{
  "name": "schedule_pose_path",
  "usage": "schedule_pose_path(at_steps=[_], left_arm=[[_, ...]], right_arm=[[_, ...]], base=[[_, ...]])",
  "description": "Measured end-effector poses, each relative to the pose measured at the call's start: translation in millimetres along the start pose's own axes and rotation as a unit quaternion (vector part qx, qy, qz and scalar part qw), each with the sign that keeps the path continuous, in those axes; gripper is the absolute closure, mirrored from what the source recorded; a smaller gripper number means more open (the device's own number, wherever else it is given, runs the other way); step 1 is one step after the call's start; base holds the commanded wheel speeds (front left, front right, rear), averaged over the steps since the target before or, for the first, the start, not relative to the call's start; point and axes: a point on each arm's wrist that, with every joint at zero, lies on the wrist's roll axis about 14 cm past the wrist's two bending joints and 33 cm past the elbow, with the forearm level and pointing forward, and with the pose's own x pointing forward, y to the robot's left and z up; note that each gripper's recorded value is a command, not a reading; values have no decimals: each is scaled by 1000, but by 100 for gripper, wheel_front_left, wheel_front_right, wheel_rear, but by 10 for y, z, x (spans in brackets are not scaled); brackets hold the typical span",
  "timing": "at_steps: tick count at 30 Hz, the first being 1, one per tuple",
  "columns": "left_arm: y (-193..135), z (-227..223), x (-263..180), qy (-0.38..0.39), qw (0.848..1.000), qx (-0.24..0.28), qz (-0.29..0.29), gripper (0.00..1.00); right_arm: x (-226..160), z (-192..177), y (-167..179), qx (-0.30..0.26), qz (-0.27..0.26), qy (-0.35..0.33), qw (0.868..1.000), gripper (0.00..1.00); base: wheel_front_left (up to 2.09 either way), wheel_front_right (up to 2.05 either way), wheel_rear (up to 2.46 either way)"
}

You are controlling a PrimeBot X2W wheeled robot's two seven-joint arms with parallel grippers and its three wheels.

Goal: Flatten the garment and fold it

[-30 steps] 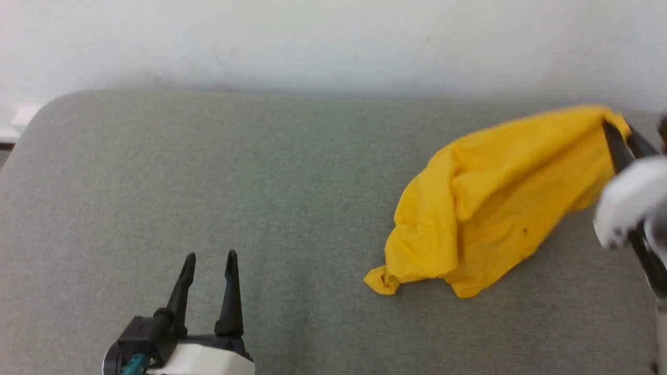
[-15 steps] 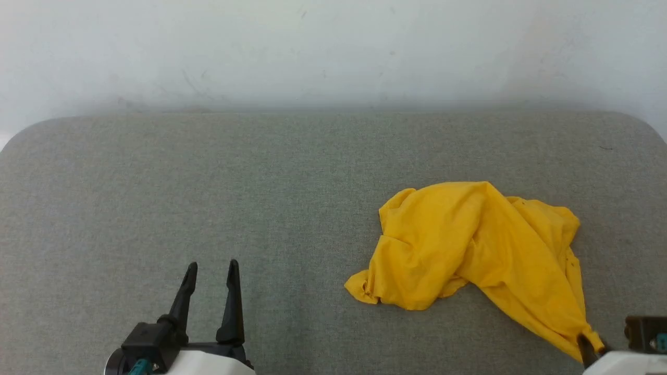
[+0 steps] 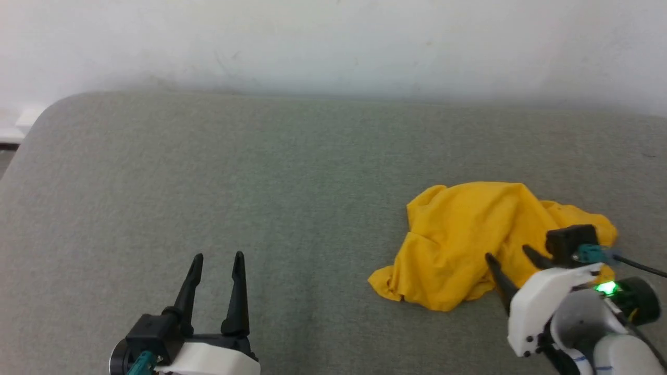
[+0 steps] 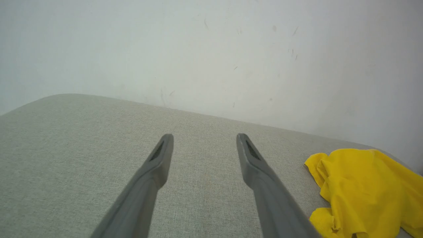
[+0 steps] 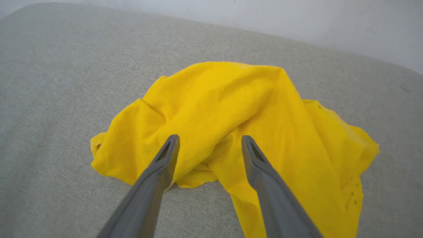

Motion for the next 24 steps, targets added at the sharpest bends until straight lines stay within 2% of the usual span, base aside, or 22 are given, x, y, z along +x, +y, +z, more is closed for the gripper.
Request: schedule_pose_path(at_steps=[3, 8, 9, 10, 11, 12, 16, 19, 24], left_arm=[[94, -14, -21, 3, 1000, 2, 16, 0], [234, -24, -46, 7, 999, 7, 36, 0], [263, -25, -53, 8, 999, 8, 41, 0], [289, -23, -59, 8, 999, 9, 46, 0], [318, -20, -70, 8, 999, 9, 51, 0], [346, -20, -83, 8, 998, 9, 56, 0], [404, -19, -123, 9, 998, 11, 66, 0], [399, 1, -132, 6, 998, 10, 65, 0], [355, -42, -105, 12, 998, 4, 60, 0]], right_arm=[[175, -259, 147, -16, 26, 61, 998, 0], [440, -588, 292, -34, 47, 123, 991, 0], [480, -629, 325, -35, 51, 128, 990, 21], [518, -649, 363, -35, 56, 128, 989, 60], [556, -633, 392, -29, 60, 122, 990, 87], [589, -611, 440, -26, 66, 116, 991, 100], [696, -319, 642, -36, 92, 70, 993, 100], [728, 109, 797, -50, 114, 13, 992, 100], [833, 857, 1086, -82, 152, -72, 982, 100]], base=[[0, 0, 0], [0, 0, 0], [0, 0, 0], [0, 0, 0], [0, 0, 0], [0, 0, 0], [0, 0, 0], [0, 0, 0], [0, 0, 0]])
